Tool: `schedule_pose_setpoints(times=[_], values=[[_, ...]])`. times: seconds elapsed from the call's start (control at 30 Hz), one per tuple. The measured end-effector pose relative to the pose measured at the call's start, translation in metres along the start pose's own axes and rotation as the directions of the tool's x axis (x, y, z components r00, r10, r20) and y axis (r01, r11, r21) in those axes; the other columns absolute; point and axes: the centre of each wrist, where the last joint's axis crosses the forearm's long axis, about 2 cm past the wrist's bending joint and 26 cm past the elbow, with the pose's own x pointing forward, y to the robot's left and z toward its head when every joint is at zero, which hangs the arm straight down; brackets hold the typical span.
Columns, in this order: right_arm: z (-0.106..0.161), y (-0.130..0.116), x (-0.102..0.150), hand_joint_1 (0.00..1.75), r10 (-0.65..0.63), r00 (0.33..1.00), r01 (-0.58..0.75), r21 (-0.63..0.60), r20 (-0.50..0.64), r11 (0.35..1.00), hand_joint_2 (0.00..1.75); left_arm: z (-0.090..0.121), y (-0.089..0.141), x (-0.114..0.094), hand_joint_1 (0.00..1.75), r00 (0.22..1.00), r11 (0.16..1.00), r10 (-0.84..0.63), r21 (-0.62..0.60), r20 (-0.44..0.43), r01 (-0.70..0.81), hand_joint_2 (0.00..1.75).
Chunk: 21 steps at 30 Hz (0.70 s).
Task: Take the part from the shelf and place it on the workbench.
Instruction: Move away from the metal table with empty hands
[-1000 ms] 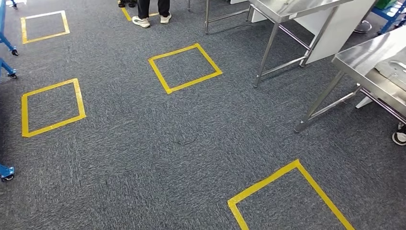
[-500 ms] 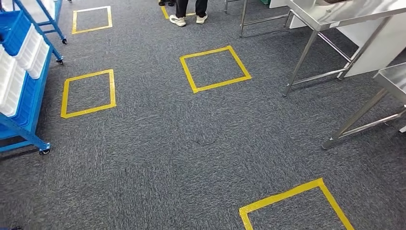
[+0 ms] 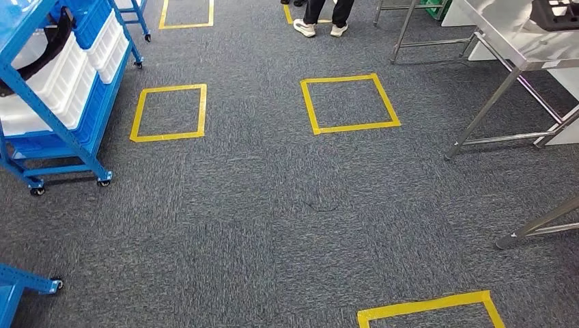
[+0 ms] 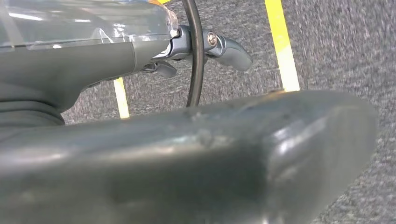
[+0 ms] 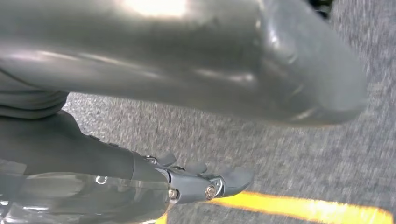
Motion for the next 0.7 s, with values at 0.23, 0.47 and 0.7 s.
schedule_pose_setpoints(times=[0.23, 0.47, 0.7], values=[[0.001, 0.0, -0.002, 0.0, 0.014, 1.0, -0.014, 0.006, -0.005, 1.0, 0.0, -0.002, 0.0, 0.005, 0.0, 1.0, 1.0, -0.007, -0.003, 0.012, 0.007, 0.0], [-0.001, 0.004, 0.005, 0.0, 0.028, 1.0, -0.028, 0.024, 0.008, 0.999, 0.0, -0.004, -0.001, 0.01, 0.0, 1.0, 1.0, -0.014, -0.005, 0.017, 0.014, 0.0], [-0.001, 0.003, 0.004, 0.0, 0.04, 0.999, -0.04, 0.025, 0.019, 0.999, 0.0, -0.007, 0.0, 0.016, 0.0, 0.999, 1.0, -0.023, -0.008, 0.025, 0.023, 0.0]])
